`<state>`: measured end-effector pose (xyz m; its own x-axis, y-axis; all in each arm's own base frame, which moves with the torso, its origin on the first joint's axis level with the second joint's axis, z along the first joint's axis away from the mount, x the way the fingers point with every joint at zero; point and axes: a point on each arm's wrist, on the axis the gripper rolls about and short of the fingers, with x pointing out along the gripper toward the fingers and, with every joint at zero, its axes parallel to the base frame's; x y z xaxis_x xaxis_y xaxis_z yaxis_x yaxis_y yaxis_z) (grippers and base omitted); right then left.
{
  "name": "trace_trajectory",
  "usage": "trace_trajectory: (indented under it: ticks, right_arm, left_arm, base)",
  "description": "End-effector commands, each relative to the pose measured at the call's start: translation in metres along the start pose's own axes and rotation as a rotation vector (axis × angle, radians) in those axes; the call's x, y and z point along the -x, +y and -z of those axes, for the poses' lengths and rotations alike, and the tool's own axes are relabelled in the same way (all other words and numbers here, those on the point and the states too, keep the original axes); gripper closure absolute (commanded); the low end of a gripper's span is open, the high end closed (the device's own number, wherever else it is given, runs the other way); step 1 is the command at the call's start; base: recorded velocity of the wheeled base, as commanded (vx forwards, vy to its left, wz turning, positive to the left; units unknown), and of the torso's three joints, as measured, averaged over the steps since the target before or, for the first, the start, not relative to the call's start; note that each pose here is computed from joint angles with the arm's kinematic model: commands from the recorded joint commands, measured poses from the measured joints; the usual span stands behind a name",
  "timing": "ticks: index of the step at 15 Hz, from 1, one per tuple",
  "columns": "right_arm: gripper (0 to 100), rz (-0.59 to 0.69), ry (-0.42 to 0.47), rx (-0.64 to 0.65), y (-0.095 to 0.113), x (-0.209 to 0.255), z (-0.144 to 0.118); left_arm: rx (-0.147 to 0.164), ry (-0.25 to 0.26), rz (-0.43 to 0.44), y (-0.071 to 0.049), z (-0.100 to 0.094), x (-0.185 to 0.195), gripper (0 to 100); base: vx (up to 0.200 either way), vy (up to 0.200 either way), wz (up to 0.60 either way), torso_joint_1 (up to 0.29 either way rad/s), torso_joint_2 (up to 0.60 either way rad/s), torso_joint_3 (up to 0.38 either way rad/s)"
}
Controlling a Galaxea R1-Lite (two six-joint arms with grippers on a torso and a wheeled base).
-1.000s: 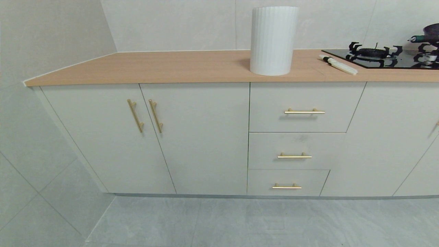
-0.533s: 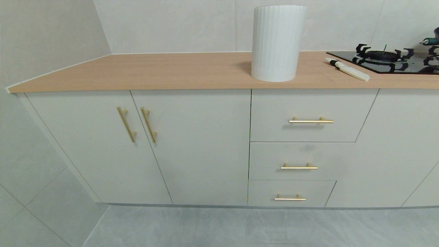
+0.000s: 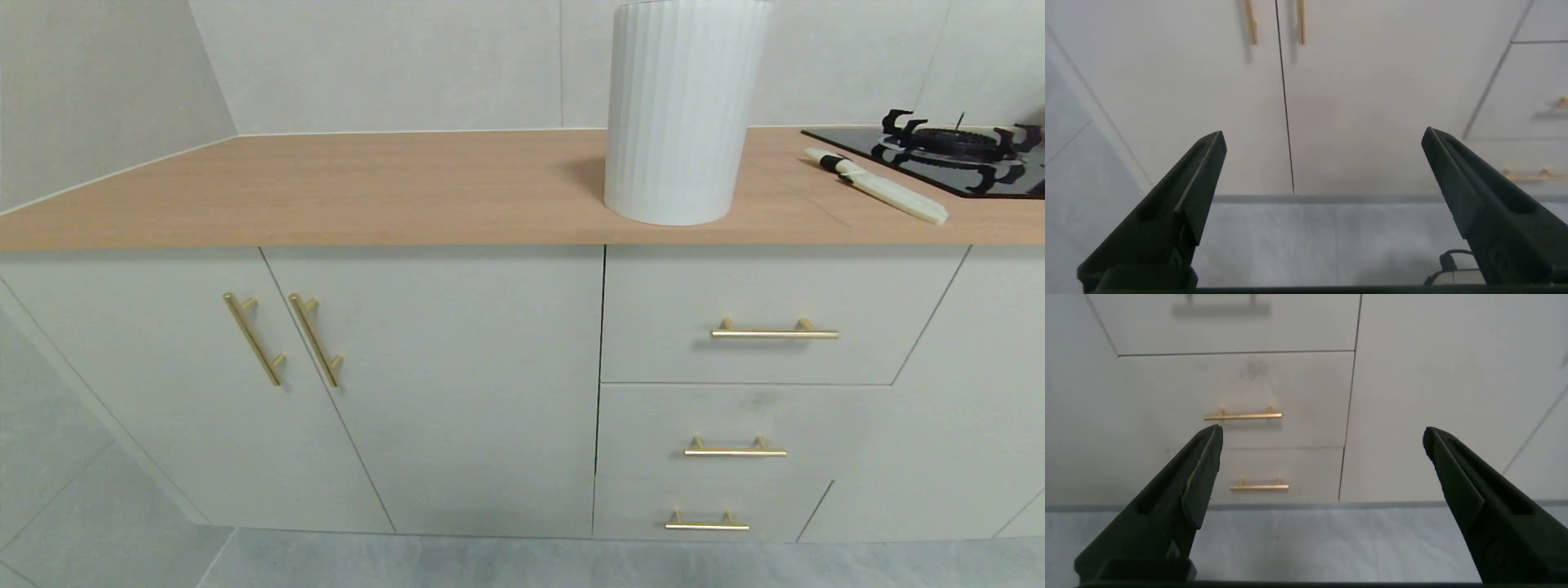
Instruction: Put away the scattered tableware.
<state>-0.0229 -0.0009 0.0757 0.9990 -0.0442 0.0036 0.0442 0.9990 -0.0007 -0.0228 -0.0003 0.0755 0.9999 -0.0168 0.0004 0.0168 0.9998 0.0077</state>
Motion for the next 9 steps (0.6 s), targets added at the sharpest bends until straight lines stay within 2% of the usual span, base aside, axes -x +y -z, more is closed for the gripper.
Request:
trace_trajectory:
  ticks: [1,7,9]
  right_arm:
    - [0,0.0,0.002,0.001,0.0,-0.0002,-0.0001]
    - [0,0.0,0.002,-0.001,-0.0001,-0.0002,-0.0001]
    - [0,-0.001,0.002,-0.001,0.0,-0.0002,-0.0001]
  left_arm:
    - [0.0,0.0,0.0,0.0,0.0,0.0,0]
    - [0.0,0.0,0.0,0.0,0.0,0.0,0]
    - [0.002,0.0,0.0,0.0,0.0,0.0,0]
  base:
    - [0.2,0.0,0.0,0.007,0.0,0.002]
    - [0.2,0.0,0.0,0.002,0.0,0.002]
    - [0.0,0.0,0.0,0.0,0.0,0.0]
